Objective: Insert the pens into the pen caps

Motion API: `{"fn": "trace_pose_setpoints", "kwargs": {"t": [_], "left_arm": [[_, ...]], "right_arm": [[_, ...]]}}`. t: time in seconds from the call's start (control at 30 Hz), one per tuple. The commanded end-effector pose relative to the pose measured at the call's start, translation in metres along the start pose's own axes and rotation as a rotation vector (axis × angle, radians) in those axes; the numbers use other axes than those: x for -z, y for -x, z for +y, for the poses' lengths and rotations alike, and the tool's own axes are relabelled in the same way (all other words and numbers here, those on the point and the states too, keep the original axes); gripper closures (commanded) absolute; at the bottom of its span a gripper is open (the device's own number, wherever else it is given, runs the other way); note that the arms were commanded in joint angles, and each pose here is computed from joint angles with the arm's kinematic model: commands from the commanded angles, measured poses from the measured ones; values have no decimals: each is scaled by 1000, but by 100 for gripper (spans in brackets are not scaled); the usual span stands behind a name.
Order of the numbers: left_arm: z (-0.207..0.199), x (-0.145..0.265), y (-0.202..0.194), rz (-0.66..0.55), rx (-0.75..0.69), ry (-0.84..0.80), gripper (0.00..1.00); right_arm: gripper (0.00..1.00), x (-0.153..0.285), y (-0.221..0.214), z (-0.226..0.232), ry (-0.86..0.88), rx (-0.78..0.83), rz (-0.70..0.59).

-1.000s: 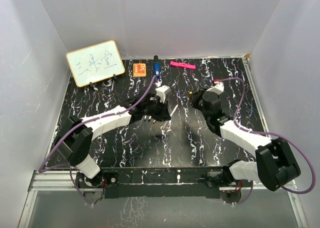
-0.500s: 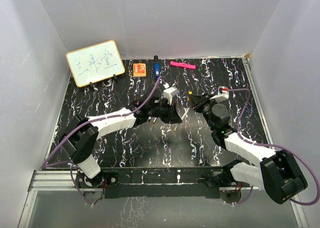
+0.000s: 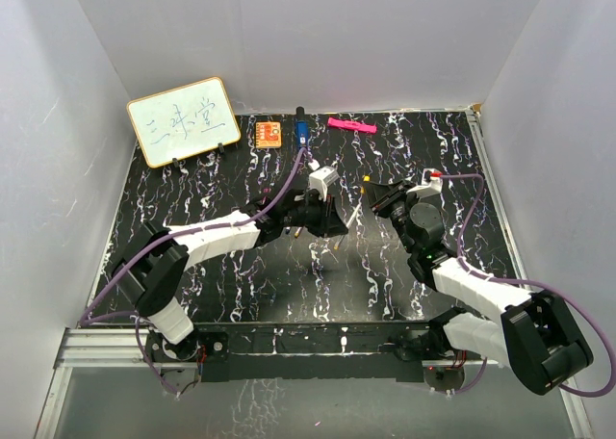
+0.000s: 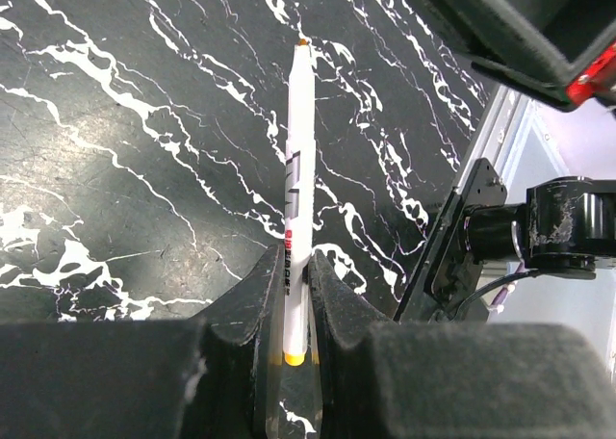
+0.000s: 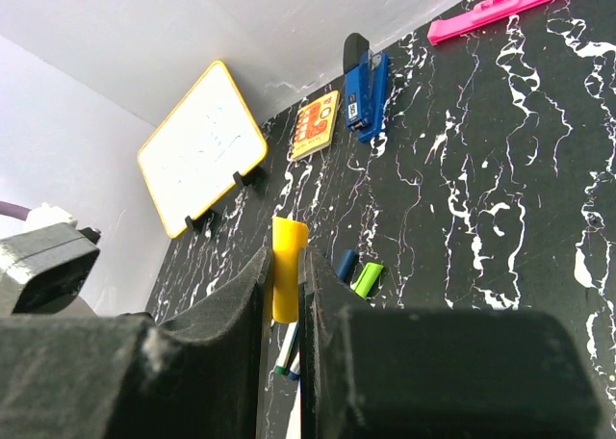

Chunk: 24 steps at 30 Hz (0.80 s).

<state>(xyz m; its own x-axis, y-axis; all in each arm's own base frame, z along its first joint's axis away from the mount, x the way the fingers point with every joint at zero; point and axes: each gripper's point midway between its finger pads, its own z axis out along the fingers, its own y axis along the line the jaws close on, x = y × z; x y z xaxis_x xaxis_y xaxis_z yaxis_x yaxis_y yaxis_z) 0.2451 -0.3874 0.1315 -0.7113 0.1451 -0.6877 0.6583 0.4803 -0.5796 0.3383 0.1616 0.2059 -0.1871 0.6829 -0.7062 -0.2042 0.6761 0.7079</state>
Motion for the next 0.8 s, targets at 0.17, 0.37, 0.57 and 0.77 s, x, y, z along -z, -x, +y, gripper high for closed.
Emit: {"fn": "trace_pose_setpoints", "kwargs": {"t": [0.17,0.37,0.57,0.77], "left_arm": [[-21,18,36,-135,-51,-37,100],[-17,14,33,-131,-38,-25,100],[-16,16,36,-141,-41,-17,100],[-16,16,40,-155,-45,-12,100]], "right_arm": [[100,-1,9,13,54,-19,-40],[100,-1,8,14,57,-25,-36],[100,-1,7,12,53,-25,-33],[100,-2,5,11,51,-28,-26]]}}
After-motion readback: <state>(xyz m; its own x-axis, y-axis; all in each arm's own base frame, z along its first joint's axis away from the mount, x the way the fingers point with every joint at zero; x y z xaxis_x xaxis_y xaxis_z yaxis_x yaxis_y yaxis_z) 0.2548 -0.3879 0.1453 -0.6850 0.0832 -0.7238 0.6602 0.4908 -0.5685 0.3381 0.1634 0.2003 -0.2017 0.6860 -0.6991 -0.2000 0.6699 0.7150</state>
